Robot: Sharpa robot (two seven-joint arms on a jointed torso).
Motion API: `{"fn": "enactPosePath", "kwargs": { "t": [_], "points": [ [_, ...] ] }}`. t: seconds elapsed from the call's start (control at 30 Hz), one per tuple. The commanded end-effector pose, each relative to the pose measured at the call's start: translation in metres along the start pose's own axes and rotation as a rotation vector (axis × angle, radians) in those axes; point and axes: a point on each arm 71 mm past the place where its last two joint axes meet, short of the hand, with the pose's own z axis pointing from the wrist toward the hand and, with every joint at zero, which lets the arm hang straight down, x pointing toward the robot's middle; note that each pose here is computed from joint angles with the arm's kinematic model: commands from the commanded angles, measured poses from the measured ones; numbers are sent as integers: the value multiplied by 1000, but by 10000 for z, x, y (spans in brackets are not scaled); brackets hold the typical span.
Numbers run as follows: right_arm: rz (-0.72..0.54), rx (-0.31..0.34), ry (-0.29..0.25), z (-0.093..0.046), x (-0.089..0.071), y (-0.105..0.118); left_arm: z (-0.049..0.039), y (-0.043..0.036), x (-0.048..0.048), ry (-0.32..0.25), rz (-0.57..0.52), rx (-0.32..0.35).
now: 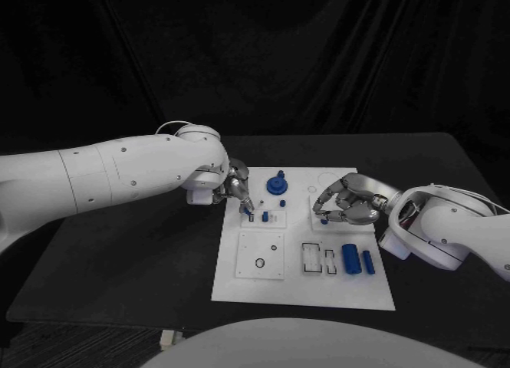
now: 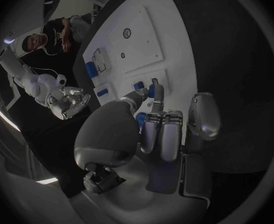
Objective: Assemble the parts on the task board
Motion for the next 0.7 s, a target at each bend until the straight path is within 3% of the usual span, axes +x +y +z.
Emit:
{"fn": "enactPosePath", "kwargs": {
  "t": [0.03, 0.7],
  "points": [
    [0, 12, 6, -2, 17, -11, 23, -9, 12, -3, -9, 4],
    [1, 11, 4, -7, 20, -11, 118, -6, 65, 3, -21, -3]
  ]
}}
